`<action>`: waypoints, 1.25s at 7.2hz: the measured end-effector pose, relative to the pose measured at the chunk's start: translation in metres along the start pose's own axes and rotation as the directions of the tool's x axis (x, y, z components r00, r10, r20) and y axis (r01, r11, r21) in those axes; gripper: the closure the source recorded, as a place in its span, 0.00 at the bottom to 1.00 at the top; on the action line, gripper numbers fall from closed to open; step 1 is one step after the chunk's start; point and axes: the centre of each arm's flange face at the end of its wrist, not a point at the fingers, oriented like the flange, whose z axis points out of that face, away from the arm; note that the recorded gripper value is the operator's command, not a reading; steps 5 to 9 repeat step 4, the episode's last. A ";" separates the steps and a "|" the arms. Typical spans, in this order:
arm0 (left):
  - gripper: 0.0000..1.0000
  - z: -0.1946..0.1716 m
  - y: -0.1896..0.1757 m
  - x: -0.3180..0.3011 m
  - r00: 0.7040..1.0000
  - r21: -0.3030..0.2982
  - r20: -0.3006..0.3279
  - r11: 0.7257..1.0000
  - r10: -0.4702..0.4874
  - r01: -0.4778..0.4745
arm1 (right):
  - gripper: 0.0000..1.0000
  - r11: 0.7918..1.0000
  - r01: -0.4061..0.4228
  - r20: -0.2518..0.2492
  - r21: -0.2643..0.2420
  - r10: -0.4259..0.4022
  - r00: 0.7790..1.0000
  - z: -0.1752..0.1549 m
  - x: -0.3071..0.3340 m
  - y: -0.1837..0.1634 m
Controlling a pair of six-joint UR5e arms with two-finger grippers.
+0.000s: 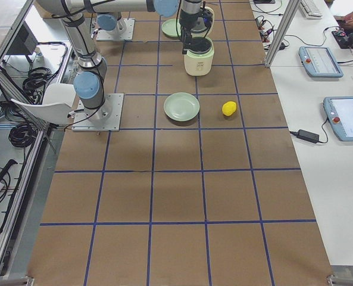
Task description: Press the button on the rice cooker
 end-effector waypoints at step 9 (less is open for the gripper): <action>0.00 0.000 0.000 0.000 1.000 0.000 -0.001 1.000 0.000 0.000 | 0.00 1.000 -0.006 0.007 0.020 0.005 1.000 -0.002 0.005 -0.001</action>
